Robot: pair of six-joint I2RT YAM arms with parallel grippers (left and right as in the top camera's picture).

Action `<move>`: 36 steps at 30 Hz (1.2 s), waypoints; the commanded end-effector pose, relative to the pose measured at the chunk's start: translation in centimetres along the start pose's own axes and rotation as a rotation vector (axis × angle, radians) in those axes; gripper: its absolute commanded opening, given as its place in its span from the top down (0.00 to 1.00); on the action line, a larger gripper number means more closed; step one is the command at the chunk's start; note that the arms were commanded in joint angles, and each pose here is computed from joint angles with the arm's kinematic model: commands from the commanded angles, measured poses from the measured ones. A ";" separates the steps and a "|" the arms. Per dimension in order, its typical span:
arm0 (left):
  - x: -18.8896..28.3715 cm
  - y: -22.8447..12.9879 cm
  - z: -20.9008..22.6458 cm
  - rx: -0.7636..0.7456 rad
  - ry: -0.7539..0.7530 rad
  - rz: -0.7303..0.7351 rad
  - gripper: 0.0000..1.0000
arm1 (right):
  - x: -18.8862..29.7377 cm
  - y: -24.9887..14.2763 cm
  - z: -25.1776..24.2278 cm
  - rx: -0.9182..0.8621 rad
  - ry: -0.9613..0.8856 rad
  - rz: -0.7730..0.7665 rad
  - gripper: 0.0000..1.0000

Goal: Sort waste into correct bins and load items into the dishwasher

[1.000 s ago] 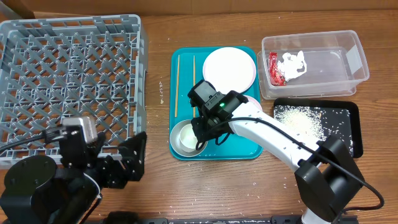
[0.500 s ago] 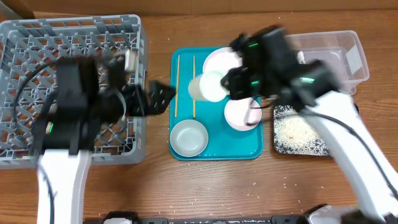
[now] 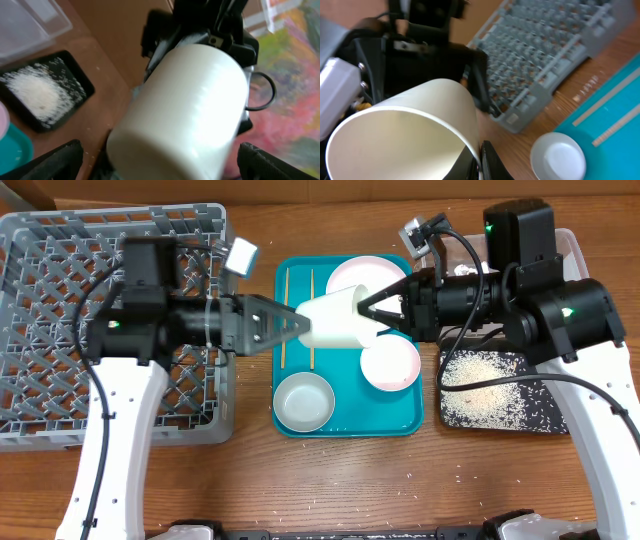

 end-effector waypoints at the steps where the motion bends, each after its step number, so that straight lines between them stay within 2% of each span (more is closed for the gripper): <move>1: -1.2 -0.9 -2.0 -0.050 -0.090 0.055 0.07 | -0.3 0.2 1.5 0.049 0.098 0.004 0.96; 4: -1.2 -1.1 -2.5 -0.067 -0.092 0.058 0.16 | -0.3 0.0 1.5 0.040 0.099 0.011 0.96; 11: -0.9 -0.9 -2.9 -0.111 -0.088 0.048 0.20 | -0.3 -0.2 1.5 0.025 0.099 0.019 0.96; 16: -0.9 -0.9 -2.9 -0.115 -0.088 0.048 0.19 | -0.3 -0.3 1.5 0.016 0.098 0.024 0.96; 17: -0.9 -0.9 -2.9 -0.117 -0.088 0.048 0.21 | -0.3 -0.3 1.5 0.015 0.099 0.024 0.96; 18: -0.9 -0.8 -3.0 -0.128 -0.088 0.047 0.28 | -0.3 -0.4 1.5 0.013 0.098 0.026 0.96; 21: -0.9 -0.6 -3.0 -0.123 -0.088 0.048 0.38 | -0.3 -0.4 1.5 0.007 0.097 0.029 0.96; 25: -0.9 -0.4 -3.1 -0.131 -0.089 0.047 0.49 | -0.3 -0.4 1.6 0.009 0.097 0.028 0.69; 27: -0.7 -0.3 -3.0 -0.138 -0.079 0.039 0.49 | 0.1 -0.3 1.4 0.012 0.085 0.016 0.56; 29: -0.1 0.0 -2.7 -0.136 -0.051 0.013 0.49 | 0.9 -0.1 1.2 0.014 0.066 -0.007 0.50; 32: 1.4 0.6 -1.9 -0.127 0.023 -0.049 0.50 | 3.0 0.3 0.7 0.011 0.016 -0.061 0.46; 34: 2.9 1.0 -0.7 -0.089 0.138 -0.119 0.52 | 4.8 0.4 0.5 0.006 -0.025 -0.103 0.45; 36: 4.7 1.1 1.3 -0.008 0.326 -0.198 0.55 | 6.0 0.3 0.6 -0.006 -0.057 -0.126 0.44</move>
Point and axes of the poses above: each gripper's point midway between its finger pads, its own x axis back along the fingers, its own z axis along the line the jaws close on, y = z × x, the point moved 7 cm from there along x, back along the fingers, and after that the axes turned 1 degree about x, right-handed, at the moved point
